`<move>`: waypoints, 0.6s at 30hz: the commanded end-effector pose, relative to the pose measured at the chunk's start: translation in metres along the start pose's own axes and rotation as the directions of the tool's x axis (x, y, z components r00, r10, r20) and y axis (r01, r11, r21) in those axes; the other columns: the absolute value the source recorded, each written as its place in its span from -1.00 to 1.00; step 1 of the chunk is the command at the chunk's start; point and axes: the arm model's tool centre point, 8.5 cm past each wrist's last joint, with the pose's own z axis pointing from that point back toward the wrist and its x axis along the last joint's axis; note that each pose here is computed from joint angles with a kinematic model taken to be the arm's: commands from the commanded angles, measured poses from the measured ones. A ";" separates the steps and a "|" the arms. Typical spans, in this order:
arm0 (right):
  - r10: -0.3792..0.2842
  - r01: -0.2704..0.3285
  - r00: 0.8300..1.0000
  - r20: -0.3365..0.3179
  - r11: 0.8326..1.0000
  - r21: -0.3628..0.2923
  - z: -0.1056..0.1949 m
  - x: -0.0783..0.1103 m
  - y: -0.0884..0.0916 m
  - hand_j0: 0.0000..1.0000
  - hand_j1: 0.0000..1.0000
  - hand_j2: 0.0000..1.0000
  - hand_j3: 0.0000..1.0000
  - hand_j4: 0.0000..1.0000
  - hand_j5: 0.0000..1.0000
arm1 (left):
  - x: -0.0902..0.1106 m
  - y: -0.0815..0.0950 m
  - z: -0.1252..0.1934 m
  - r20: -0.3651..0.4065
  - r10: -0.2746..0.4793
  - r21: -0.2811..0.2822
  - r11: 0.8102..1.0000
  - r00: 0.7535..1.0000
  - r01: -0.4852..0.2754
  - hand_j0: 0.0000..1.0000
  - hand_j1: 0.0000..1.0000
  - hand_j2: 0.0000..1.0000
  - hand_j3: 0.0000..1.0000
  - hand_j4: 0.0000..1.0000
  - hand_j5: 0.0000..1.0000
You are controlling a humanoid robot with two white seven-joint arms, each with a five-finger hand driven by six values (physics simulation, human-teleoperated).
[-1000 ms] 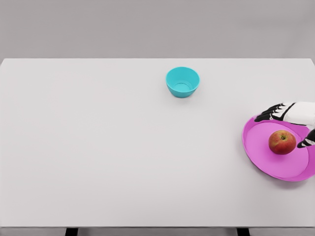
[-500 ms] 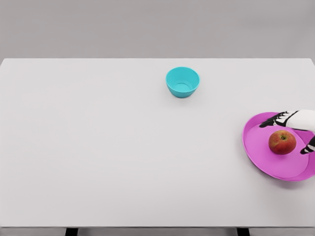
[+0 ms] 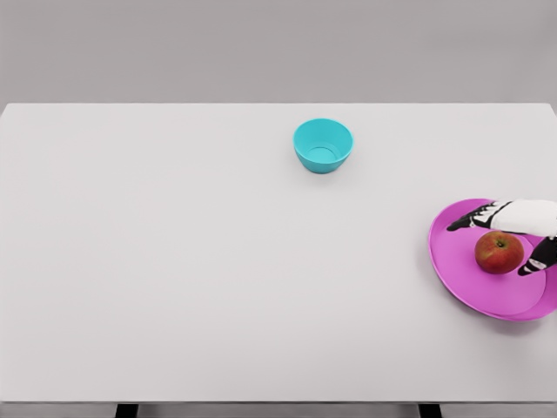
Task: Put the apple from the pink plate into the blue bowl with your right arm
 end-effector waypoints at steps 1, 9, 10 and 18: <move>-0.005 0.005 1.000 0.006 1.000 0.003 -0.005 0.000 0.000 1.00 1.00 1.00 1.00 1.00 1.00 | 0.000 0.000 0.000 0.000 0.000 0.000 1.000 1.000 0.000 1.00 1.00 1.00 1.00 1.00 1.00; -0.030 0.031 0.999 -0.037 0.999 0.025 0.001 -0.013 0.011 0.59 0.59 0.59 0.59 0.59 0.59 | 0.000 0.000 0.000 0.000 0.000 0.000 1.000 1.000 0.000 1.00 1.00 1.00 1.00 1.00 1.00; -0.031 0.032 0.999 -0.045 0.999 0.025 0.002 -0.016 0.011 0.39 0.39 0.39 0.39 0.39 0.39 | 0.000 0.000 0.000 0.000 0.000 0.001 1.000 1.000 0.000 1.00 1.00 1.00 1.00 1.00 1.00; -0.030 0.031 0.999 -0.041 0.999 0.029 -0.001 -0.015 0.012 -0.18 -0.18 -0.18 -0.18 -0.18 -0.18 | 0.000 0.000 0.000 0.000 0.000 0.000 1.000 1.000 0.000 1.00 1.00 1.00 1.00 1.00 1.00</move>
